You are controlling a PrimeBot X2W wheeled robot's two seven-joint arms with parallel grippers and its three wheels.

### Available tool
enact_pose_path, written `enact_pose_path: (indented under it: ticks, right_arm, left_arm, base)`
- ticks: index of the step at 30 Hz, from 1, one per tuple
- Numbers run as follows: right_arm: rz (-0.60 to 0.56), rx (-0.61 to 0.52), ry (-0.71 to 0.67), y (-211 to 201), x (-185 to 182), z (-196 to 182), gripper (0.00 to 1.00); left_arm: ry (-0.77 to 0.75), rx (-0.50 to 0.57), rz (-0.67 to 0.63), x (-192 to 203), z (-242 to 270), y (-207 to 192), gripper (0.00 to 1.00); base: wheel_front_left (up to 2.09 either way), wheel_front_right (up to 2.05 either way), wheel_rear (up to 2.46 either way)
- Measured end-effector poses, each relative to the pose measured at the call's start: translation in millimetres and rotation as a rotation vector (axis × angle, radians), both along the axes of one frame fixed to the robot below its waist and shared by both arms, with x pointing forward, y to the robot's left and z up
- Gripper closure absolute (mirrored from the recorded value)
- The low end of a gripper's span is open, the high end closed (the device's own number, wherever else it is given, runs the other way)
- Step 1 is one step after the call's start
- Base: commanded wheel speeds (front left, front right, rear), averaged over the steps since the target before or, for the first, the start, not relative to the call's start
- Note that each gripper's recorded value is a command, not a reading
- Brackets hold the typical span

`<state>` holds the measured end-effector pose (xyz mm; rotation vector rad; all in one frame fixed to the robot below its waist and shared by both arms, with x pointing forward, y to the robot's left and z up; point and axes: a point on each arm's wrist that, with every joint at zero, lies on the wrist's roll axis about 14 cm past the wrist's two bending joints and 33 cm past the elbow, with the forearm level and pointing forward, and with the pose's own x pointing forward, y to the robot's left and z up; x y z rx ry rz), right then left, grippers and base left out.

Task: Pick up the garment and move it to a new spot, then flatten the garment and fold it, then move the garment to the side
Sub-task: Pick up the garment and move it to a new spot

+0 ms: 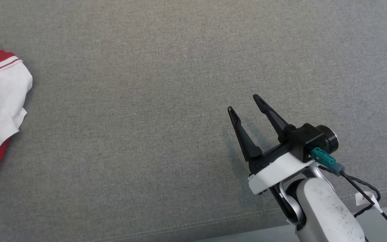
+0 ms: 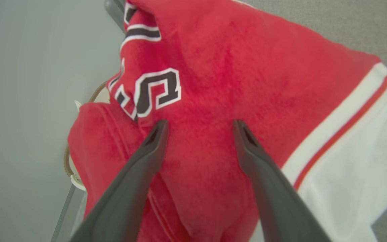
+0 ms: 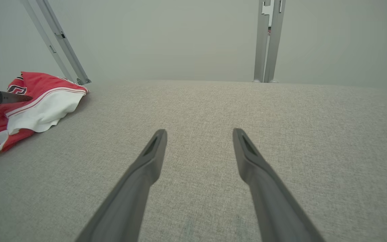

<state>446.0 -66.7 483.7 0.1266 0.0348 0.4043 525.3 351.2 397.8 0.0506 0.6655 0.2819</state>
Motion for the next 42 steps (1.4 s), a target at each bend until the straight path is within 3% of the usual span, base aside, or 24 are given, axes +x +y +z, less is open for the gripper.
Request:
enact_pose_path:
  ticks: [8,9,10,19,29,42]
  right_arm:
    - [0.015,-0.015,0.012,4.4,1.7,-4.8,0.0]
    - [0.015,-0.015,0.014,4.4,2.0,-5.3,0.0]
    - [0.015,-0.016,0.014,4.3,2.4,-5.7,0.0]
    - [0.025,-0.021,0.011,7.5,2.1,-4.5,0.0]
    - [0.038,0.002,-0.02,13.1,-3.7,9.8,0.0]
    - [0.008,0.05,-0.088,4.4,-16.0,37.5,0.0]
  left_arm:
    - [0.09,-0.056,0.047,-10.5,-20.5,-0.9,0.0]
    - [0.091,-0.054,0.045,-10.3,-21.6,-1.1,0.3]
    - [0.078,-0.048,0.041,-8.8,-21.1,-1.0,1.0]
    - [-0.04,-0.003,-0.004,2.8,-0.9,0.9,1.0]
    - [-0.291,0.029,-0.093,34.4,73.0,-10.0,1.0]
    - [-0.591,0.063,-0.32,67.3,184.7,-84.3,1.0]
  base:
    - [0.0,0.0,0.0]
    - [0.0,0.0,0.0]
    - [0.0,0.0,0.0]
    - [0.0,0.0,0.0]
    - [0.0,0.0,0.0]
    - [0.0,0.0,0.0]
